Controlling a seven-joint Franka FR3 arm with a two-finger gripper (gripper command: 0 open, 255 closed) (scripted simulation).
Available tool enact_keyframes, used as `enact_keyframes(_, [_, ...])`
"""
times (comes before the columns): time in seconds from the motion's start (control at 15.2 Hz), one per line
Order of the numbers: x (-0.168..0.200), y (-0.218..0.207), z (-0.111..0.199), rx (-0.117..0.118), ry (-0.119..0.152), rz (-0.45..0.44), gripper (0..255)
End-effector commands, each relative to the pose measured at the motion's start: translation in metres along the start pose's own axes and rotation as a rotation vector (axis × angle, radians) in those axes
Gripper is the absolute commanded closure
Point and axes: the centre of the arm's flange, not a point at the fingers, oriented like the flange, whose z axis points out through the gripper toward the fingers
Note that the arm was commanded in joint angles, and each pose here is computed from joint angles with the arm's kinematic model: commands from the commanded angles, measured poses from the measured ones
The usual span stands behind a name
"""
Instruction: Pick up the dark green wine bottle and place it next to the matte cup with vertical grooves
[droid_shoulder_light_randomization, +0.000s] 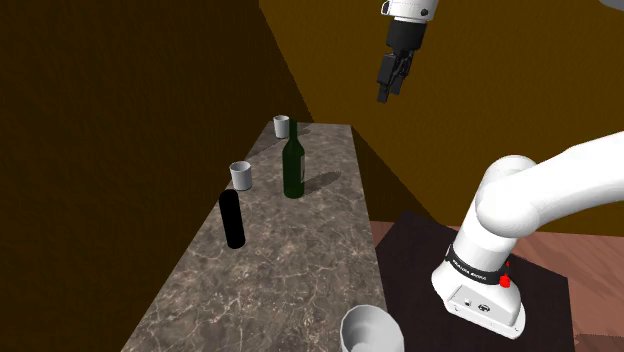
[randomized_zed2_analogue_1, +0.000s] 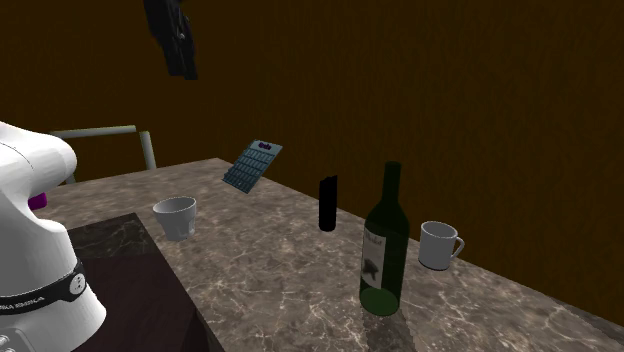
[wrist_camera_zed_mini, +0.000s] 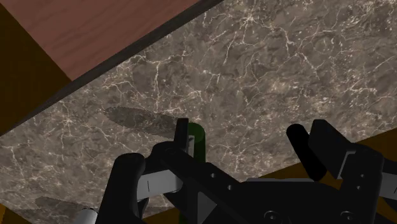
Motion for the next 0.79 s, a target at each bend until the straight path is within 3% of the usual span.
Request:
enact_keyframes(0.0, [0.0, 0.0, 0.0, 0.0, 0.0, 0.0, 0])
enact_keyframes(0.73, [0.133, 0.027, 0.063, 0.026, -0.027, 0.024, 0])
